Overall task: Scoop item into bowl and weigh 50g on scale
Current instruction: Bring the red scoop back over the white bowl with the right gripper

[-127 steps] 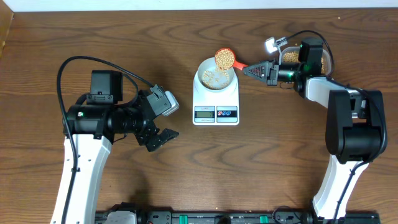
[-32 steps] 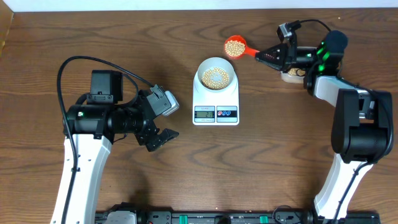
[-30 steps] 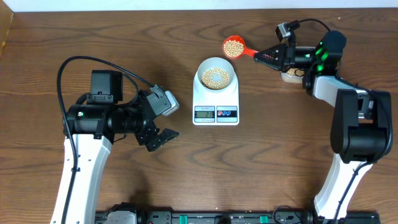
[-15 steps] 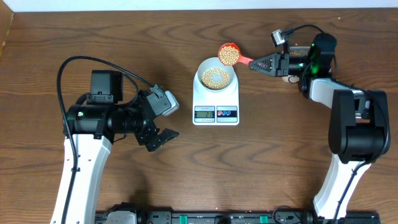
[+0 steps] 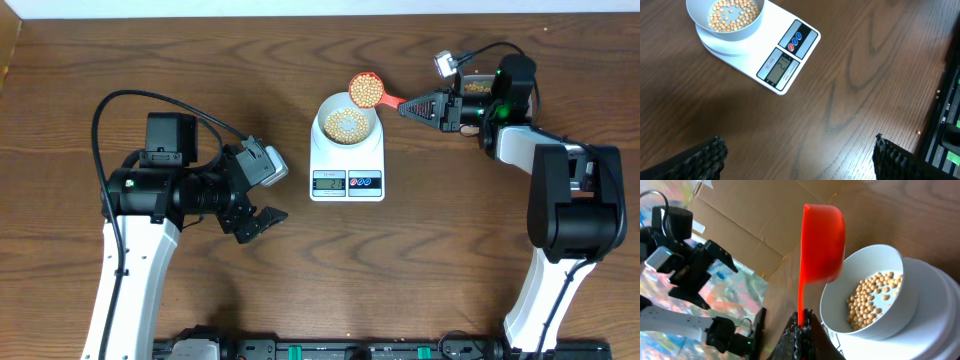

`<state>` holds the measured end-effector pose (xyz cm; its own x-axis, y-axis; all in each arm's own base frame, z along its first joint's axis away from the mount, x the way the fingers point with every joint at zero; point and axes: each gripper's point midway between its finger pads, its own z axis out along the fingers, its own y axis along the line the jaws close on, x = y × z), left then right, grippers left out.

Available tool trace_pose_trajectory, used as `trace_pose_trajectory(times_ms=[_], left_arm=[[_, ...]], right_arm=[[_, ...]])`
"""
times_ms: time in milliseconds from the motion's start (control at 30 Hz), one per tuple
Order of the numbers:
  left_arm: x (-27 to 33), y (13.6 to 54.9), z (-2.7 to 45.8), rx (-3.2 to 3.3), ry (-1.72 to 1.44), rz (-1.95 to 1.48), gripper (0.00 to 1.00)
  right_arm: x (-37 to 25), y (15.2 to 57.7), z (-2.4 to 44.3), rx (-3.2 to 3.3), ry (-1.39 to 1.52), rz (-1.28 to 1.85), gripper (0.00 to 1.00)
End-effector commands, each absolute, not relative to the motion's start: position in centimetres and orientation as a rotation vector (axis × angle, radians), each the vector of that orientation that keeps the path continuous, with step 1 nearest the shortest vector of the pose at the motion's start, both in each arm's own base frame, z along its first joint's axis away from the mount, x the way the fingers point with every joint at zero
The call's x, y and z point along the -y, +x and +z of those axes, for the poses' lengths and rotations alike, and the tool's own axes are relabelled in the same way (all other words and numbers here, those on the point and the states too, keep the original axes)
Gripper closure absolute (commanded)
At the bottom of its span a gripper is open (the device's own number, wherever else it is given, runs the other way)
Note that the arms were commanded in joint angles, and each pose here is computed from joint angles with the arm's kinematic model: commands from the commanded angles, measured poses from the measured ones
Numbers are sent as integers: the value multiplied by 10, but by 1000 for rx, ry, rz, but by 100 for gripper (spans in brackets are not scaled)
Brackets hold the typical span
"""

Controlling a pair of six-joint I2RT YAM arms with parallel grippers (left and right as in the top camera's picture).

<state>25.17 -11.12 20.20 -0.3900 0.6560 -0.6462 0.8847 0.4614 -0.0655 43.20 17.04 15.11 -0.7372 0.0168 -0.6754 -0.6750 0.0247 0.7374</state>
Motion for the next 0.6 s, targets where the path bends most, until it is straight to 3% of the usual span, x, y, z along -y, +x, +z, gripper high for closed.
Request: trace_pose_trajectory(times_ms=[0, 567], left_arm=[[111, 254, 206, -2150, 1288, -539, 5], [111, 254, 206, -2150, 1288, -540, 5]], right_arm=[[-173, 432, 149, -1744, -733, 1703, 99], [-173, 445, 128, -1813, -646, 1604, 99]])
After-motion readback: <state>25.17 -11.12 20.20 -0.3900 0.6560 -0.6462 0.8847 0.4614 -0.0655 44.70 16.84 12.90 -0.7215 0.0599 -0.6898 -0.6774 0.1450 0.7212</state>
